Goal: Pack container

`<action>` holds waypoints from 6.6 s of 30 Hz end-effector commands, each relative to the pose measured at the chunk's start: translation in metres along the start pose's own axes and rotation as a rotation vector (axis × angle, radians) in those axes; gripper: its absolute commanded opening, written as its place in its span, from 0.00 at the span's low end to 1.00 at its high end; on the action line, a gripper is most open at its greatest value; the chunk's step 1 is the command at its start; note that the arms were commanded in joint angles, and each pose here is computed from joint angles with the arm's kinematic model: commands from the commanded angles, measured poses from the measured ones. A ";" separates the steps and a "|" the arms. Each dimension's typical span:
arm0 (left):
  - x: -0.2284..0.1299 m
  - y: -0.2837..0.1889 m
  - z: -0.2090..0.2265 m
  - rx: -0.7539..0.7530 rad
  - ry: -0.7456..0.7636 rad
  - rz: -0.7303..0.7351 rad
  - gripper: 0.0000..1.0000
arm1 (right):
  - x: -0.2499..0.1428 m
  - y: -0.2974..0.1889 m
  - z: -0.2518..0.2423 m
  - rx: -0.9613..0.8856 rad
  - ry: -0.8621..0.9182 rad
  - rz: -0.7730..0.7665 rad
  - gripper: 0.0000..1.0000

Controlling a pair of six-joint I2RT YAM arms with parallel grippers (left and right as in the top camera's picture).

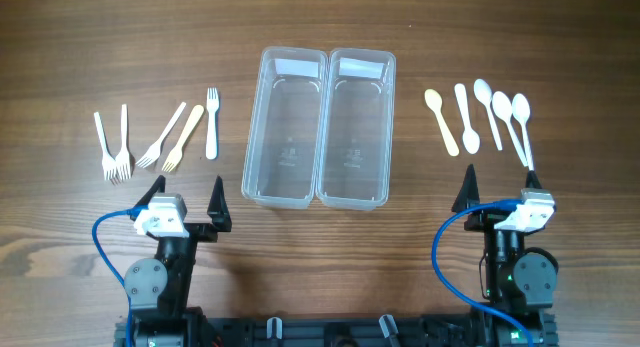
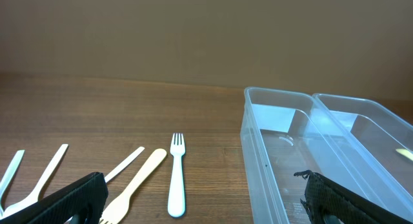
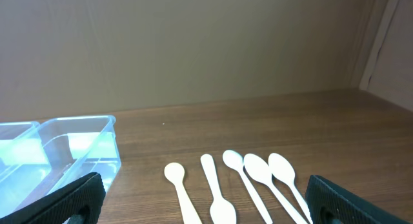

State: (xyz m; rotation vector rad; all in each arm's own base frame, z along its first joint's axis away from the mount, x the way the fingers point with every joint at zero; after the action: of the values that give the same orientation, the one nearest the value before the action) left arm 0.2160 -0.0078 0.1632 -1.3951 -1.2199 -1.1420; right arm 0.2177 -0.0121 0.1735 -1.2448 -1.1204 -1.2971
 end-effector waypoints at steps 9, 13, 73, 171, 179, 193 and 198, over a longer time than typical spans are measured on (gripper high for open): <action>-0.003 0.000 0.001 0.007 0.015 0.002 1.00 | 0.000 0.000 -0.002 -0.017 0.018 -0.001 1.00; -0.003 0.000 0.002 0.008 0.015 0.002 1.00 | 0.000 0.000 -0.002 -0.017 0.017 -0.002 1.00; -0.003 0.000 0.002 0.008 0.015 0.002 1.00 | 0.000 0.000 -0.002 -0.017 0.017 -0.001 1.00; -0.003 0.000 0.002 0.008 0.015 0.002 1.00 | -0.145 0.199 0.048 0.360 -0.302 1.276 0.52; -0.003 0.000 0.002 0.008 0.015 0.002 1.00 | -0.146 0.200 0.048 0.360 -0.304 1.269 0.52; -0.003 0.000 0.002 0.008 0.015 0.002 1.00 | -0.146 0.202 0.049 0.359 -0.303 1.258 0.52; -0.003 0.000 0.002 0.008 0.014 0.002 1.00 | -0.146 0.203 0.049 0.358 -0.303 1.257 0.52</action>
State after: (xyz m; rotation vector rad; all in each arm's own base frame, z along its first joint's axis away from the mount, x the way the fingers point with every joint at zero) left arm 0.2160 -0.0077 0.1629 -1.3949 -1.2198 -1.1408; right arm 0.4233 0.0216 0.0318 -1.4863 -0.4807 0.0214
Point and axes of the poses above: each gripper's point midway between its finger pads, its own y axis out along the fingers, its own z axis along the line the jaws close on, x = y × z, the point moved 3 cm from there along -y, back along the fingers, and after that the axes turned 1 degree about -y, right-handed, at the moved point
